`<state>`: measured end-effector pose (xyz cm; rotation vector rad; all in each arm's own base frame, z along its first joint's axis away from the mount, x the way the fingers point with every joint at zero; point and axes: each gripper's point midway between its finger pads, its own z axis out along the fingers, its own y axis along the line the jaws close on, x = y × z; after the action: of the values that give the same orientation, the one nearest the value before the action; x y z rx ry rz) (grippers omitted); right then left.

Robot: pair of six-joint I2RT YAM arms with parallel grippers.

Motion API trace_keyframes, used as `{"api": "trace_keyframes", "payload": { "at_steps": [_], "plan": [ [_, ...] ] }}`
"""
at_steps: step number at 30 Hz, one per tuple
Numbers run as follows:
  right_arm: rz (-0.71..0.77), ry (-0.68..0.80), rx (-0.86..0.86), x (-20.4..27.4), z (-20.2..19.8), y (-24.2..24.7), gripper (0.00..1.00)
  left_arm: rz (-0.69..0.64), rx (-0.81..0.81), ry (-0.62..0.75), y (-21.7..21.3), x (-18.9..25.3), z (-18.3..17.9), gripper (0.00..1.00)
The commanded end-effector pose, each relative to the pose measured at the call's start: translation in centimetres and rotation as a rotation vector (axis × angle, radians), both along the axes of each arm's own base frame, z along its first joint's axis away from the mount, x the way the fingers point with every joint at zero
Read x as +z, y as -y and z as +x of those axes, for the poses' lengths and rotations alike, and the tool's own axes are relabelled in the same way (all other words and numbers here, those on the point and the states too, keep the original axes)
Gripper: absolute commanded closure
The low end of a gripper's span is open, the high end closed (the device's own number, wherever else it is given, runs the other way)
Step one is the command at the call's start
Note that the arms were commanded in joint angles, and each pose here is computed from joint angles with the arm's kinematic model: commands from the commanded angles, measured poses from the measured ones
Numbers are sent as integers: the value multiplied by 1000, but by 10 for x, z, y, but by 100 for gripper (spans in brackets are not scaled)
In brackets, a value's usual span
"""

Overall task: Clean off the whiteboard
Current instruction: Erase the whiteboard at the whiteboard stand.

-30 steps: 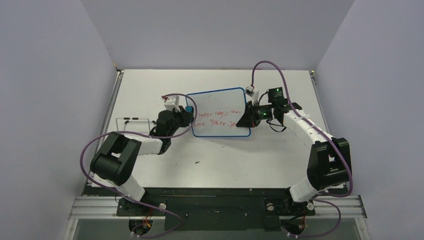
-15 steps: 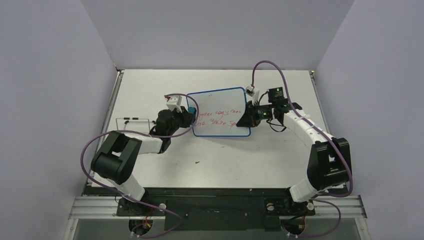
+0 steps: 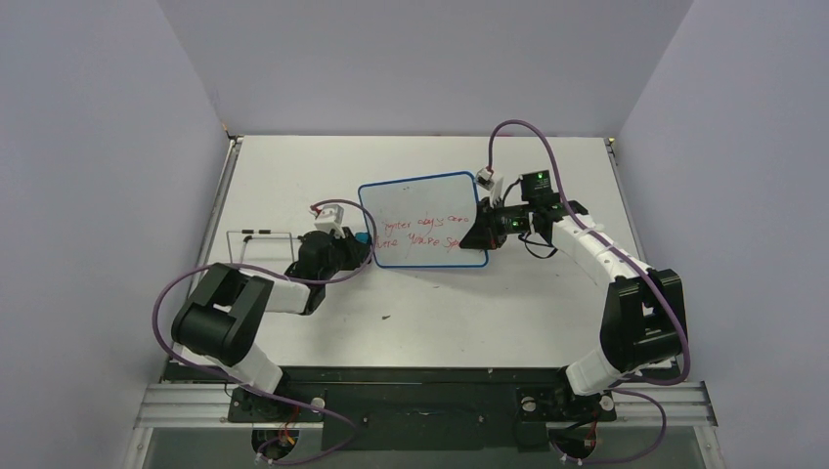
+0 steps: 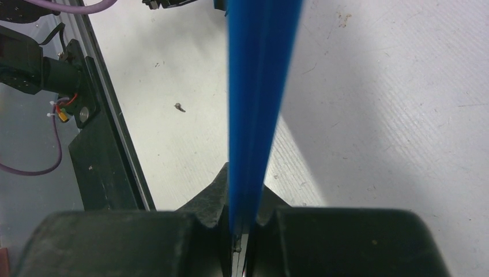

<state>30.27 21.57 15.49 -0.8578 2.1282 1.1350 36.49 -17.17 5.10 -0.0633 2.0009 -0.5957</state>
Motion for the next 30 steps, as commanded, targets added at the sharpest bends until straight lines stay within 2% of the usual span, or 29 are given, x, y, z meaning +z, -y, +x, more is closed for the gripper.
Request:
{"api": "trace_keyframes", "payload": {
  "at_steps": [1,7,15,19,26,30],
  "plan": [
    [57,62,80,19,-11,-11,100,-70,-76,138,18,46,11,100],
    [55,61,81,18,-11,-11,100,-96,-111,216,25,69,6,100],
    [53,67,78,20,-11,-11,100,-35,25,120,11,60,41,100],
    [56,71,78,21,-10,-10,100,-40,-21,99,15,50,30,100],
    [52,61,92,17,-13,-13,100,-35,-75,23,16,13,-10,100],
    [48,59,91,16,-13,-13,100,-24,-88,37,22,18,-9,100]
  ]
}}
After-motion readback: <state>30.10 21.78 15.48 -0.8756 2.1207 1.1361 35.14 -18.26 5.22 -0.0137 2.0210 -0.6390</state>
